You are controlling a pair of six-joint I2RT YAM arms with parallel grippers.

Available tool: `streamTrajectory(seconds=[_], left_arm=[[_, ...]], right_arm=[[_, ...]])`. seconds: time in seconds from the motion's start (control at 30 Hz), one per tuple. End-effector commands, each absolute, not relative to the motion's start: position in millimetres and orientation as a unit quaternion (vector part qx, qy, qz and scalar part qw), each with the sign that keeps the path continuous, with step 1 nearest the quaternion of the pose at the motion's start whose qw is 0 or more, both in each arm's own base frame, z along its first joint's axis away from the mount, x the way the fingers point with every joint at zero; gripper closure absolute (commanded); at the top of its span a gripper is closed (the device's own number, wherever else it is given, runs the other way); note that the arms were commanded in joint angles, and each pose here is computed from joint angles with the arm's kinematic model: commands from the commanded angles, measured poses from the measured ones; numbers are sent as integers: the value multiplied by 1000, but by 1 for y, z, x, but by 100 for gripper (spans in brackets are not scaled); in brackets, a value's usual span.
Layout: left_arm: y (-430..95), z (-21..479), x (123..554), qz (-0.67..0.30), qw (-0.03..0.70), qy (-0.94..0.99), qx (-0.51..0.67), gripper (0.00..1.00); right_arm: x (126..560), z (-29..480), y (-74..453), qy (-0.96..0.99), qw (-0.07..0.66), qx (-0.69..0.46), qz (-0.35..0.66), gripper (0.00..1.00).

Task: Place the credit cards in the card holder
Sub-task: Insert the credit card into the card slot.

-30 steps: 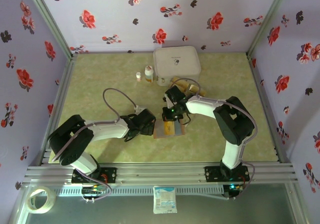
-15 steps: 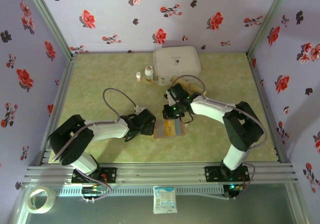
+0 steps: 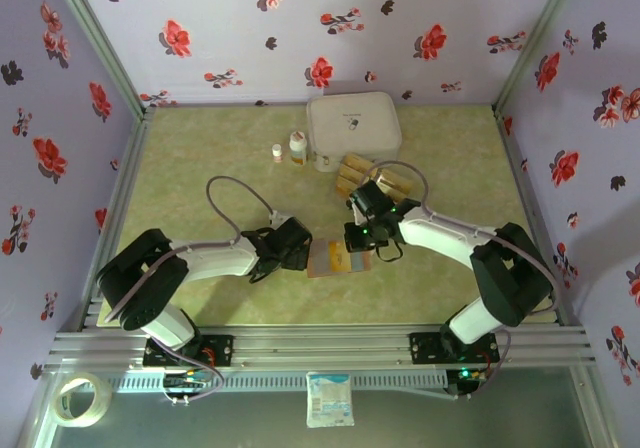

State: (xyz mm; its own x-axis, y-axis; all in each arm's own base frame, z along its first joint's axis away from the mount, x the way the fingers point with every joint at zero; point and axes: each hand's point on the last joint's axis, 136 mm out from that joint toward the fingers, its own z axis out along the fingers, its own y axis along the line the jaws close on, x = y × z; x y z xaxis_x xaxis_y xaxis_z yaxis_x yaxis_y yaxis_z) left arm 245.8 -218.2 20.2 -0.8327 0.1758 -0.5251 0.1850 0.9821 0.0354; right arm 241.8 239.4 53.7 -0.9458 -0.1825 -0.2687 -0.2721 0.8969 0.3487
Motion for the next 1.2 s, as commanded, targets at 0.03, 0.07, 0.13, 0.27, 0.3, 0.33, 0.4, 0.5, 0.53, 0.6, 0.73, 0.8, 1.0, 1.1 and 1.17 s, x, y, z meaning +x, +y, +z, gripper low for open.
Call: streamTrajectory(seconds=[0.03, 0.07, 0.13, 0.27, 0.3, 0.33, 0.4, 0.5, 0.53, 0.6, 0.73, 0.8, 1.0, 1.1, 1.17], left_arm=[[-221, 18, 249, -4, 270, 958, 99, 0], [-221, 18, 249, -4, 270, 958, 99, 0], [-221, 17, 249, -4, 270, 958, 98, 0], [-222, 17, 249, -5, 270, 958, 98, 0], [-222, 17, 249, -5, 270, 958, 98, 0], [-222, 16, 249, -5, 269, 958, 98, 0], [-222, 17, 249, -5, 270, 958, 98, 0], [-222, 16, 249, -4, 269, 958, 99, 0], [-222, 15, 249, -3, 269, 958, 100, 0], [-222, 15, 249, -4, 268, 958, 99, 0], [-222, 15, 249, -4, 268, 958, 99, 0], [-222, 14, 249, -4, 268, 958, 99, 0], [-222, 13, 249, -4, 267, 959, 99, 0], [-222, 13, 248, -4, 267, 959, 98, 0], [-222, 13, 248, -5, 267, 959, 98, 0]], right_arm=[[238, 45, 223, 974, 113, -107, 164, 95], [238, 43, 222, 975, 112, -106, 161, 95], [237, 40, 221, 975, 110, -106, 159, 96], [236, 34, 221, 977, 102, -108, 156, 96], [235, 31, 222, 977, 99, -108, 156, 97], [235, 29, 222, 977, 97, -107, 156, 97], [234, 27, 223, 977, 94, -108, 157, 97], [235, 25, 226, 977, 91, -108, 160, 97], [235, 24, 227, 977, 90, -108, 162, 97], [236, 24, 230, 976, 90, -109, 165, 97], [236, 25, 236, 975, 89, -112, 171, 98], [237, 25, 238, 974, 88, -111, 175, 98], [238, 25, 246, 973, 87, -112, 184, 98], [239, 26, 250, 972, 89, -114, 187, 98], [239, 25, 251, 972, 88, -116, 187, 98]])
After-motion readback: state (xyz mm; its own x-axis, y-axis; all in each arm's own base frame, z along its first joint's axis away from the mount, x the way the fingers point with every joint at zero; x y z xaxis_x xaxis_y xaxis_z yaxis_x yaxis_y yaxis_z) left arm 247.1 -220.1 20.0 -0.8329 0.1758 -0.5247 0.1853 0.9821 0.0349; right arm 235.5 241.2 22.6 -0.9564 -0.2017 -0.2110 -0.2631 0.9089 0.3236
